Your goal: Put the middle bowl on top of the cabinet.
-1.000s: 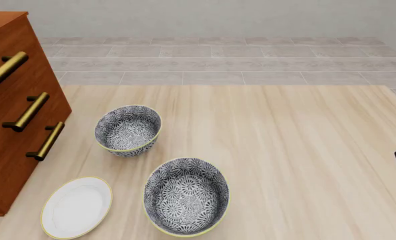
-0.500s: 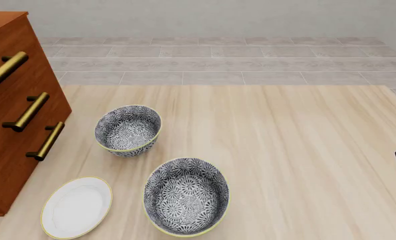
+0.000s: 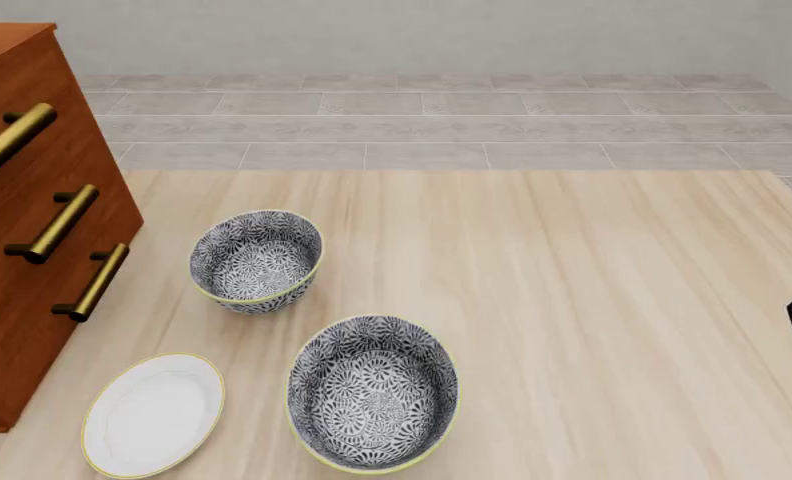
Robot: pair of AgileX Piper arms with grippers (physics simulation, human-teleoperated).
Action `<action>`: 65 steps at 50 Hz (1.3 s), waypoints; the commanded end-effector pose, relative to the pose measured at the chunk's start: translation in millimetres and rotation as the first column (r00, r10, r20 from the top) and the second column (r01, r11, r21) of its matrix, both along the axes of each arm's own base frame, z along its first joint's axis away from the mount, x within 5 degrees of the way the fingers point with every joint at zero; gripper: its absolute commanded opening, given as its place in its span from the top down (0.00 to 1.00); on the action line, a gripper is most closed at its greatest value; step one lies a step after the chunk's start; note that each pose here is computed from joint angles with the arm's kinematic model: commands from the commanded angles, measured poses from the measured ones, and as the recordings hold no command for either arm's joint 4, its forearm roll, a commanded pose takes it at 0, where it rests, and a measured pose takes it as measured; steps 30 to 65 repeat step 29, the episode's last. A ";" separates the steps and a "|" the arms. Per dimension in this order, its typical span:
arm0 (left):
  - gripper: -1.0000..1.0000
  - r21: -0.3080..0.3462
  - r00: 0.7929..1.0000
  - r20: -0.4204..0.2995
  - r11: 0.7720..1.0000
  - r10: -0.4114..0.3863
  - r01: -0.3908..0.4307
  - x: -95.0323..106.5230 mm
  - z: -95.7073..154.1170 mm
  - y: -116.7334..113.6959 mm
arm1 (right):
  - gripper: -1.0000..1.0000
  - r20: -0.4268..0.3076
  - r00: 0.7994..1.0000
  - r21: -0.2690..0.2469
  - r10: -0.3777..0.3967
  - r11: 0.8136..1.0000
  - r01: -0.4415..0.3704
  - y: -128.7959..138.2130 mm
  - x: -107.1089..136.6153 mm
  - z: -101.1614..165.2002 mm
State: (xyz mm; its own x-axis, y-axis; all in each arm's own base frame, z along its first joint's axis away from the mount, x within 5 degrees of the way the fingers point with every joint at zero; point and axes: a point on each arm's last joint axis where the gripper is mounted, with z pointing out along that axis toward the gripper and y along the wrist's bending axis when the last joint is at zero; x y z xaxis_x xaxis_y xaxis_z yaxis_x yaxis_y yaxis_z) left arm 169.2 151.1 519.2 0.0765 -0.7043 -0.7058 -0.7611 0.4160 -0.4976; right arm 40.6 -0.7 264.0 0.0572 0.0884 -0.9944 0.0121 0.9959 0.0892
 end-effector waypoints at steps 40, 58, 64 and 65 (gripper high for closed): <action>0.00 0.060 0.991 0.125 0.997 0.035 -0.043 -29.2 29.2 -20.8 | 0.00 0.003 1.000 -0.001 -0.005 1.000 0.005 -0.2 -0.5 1.5; 0.00 0.060 0.991 0.125 0.997 0.035 -0.043 -29.2 29.2 -20.8 | 0.00 0.003 1.000 -0.001 -0.005 1.000 0.005 -0.2 -0.5 1.5; 0.00 0.060 0.991 0.125 0.997 0.035 -0.043 -29.2 29.2 -20.8 | 0.00 0.003 1.000 -0.001 -0.005 1.000 0.005 -0.2 -0.5 1.5; 0.00 0.060 0.991 0.125 0.997 0.035 -0.043 -29.2 29.2 -20.8 | 0.00 0.003 1.000 -0.001 -0.005 1.000 0.005 -0.2 -0.5 1.5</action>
